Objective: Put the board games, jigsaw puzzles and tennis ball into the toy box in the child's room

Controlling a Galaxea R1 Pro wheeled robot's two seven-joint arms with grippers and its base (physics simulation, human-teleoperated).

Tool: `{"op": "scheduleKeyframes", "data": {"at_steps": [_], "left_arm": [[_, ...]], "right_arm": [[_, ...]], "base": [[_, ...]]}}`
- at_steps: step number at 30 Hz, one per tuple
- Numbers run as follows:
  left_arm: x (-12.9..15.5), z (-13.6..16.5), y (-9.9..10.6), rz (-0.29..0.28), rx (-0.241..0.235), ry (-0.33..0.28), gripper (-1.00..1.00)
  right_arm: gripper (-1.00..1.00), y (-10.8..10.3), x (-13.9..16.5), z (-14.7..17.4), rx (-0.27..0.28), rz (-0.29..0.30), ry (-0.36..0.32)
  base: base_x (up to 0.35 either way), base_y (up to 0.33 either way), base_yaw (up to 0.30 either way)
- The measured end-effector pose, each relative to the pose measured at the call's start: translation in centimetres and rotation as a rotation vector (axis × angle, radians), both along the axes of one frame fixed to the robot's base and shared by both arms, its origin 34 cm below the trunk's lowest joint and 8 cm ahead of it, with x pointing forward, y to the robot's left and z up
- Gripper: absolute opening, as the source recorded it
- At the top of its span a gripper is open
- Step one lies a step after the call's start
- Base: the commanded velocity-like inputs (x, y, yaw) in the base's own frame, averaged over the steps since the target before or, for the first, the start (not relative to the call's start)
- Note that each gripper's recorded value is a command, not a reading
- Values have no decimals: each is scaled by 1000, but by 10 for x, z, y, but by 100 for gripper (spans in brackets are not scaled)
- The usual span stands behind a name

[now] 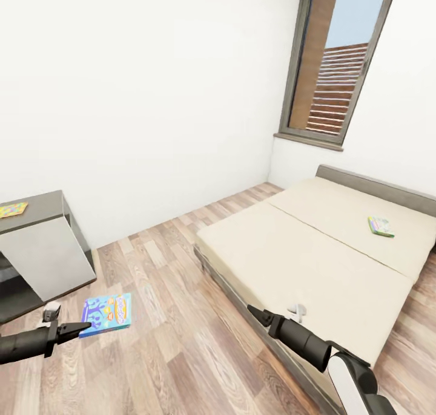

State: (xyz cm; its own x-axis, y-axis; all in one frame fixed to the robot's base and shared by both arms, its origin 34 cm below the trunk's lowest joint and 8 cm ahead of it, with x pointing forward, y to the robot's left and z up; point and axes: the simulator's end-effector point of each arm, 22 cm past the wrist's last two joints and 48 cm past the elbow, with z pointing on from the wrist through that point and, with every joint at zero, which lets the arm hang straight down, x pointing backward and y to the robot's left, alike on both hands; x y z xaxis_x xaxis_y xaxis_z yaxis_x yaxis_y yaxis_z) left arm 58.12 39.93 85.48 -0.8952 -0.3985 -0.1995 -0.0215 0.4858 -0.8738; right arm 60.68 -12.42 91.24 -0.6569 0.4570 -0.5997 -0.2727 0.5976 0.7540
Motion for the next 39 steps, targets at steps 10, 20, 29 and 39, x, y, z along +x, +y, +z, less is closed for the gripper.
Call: {"op": "scheduleKeyframes", "data": {"at_steps": [10, 20, 29, 39], "left_arm": [[0, 1, -1, 0, -5, -3, -100], [0, 1, -2, -1, -4, -3, -100], [0, 4, -2, 0, -10, -6, -100], [-2, 14, -2, 0, -5, -1, -100]], "right_arm": [[100, 1, 0, 0, -1, 1, 0], [100, 1, 0, 1, 0, 2, 0], [100, 9, -3, 2, -1, 22, 1], [100, 11, -6, 14, -3, 28, 2]], "base": [[0, 0, 289], [153, 128, 289], [44, 35, 289], [2, 2, 289]]}}
